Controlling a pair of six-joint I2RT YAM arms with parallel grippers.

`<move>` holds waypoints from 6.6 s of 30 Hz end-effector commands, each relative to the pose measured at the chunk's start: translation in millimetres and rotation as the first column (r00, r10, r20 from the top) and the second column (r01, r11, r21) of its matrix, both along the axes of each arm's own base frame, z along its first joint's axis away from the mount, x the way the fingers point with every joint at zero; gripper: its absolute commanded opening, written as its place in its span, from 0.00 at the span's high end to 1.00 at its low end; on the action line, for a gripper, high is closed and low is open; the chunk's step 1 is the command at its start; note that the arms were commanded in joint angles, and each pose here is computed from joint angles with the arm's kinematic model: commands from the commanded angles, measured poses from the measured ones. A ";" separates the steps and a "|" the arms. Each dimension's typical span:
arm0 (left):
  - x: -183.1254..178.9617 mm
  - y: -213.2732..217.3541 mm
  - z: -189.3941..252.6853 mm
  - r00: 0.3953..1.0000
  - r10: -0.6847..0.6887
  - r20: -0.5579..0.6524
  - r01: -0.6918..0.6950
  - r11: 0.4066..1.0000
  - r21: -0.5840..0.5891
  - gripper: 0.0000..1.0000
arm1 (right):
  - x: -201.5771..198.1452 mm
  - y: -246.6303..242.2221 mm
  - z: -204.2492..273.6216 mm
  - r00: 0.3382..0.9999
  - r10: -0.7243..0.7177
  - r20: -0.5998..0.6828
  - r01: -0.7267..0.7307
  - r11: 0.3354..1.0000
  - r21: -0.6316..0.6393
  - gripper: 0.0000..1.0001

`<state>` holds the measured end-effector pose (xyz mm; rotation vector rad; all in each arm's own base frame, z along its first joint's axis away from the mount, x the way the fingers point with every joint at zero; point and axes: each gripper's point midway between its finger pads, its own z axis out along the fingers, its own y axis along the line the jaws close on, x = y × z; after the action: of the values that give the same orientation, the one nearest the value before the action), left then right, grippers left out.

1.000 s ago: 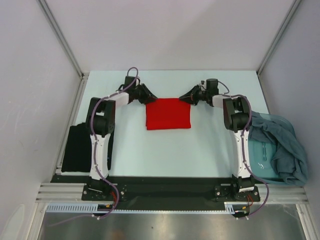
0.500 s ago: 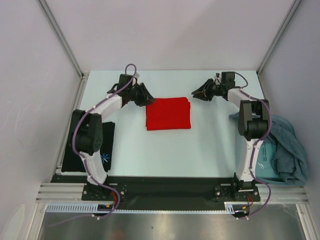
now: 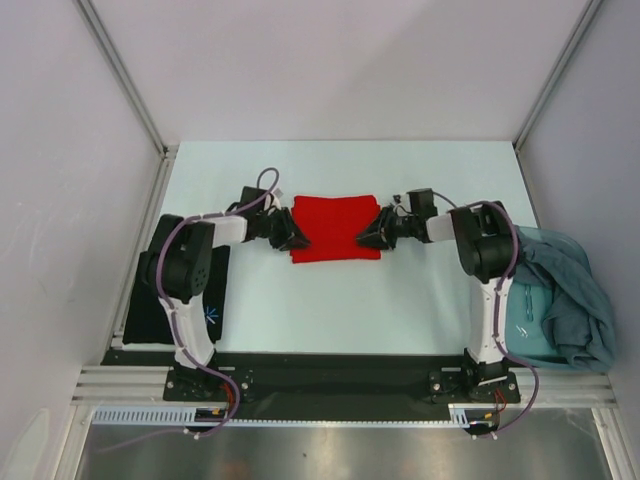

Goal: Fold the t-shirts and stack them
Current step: Fold the tshirt, then neatly place the folded tshirt to the corner

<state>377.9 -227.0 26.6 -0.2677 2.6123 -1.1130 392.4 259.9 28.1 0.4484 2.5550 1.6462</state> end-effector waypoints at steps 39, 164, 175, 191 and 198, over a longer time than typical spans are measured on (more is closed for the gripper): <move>-111.4 163.6 75.6 0.672 0.700 -0.241 -0.680 0.713 0.171 0.54 | -72.2 96.3 63.7 -0.214 0.967 0.140 0.358 0.211 -0.910 0.26; 43.5 269.0 269.7 0.677 0.521 0.520 -0.732 0.394 0.556 1.00 | -147.0 17.9 135.4 0.211 0.714 0.667 0.059 0.672 -0.738 0.15; 52.5 271.3 267.0 0.683 0.529 0.503 -0.727 0.428 0.537 1.00 | -143.4 25.0 129.5 0.206 0.720 0.663 0.032 0.672 -0.739 0.14; 53.0 303.2 225.6 0.609 0.684 0.402 -0.761 0.362 0.539 1.00 | -143.3 21.9 125.0 0.219 0.727 0.651 0.029 0.662 -0.749 0.14; 33.3 309.9 222.1 0.600 0.693 0.401 -0.759 0.334 0.560 1.00 | -143.2 22.8 120.6 0.229 0.727 0.648 0.021 0.662 -0.749 0.14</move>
<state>419.9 81.2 233.0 -1.0337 2.2048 0.2081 243.8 277.0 137.5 -1.0624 2.0098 0.4869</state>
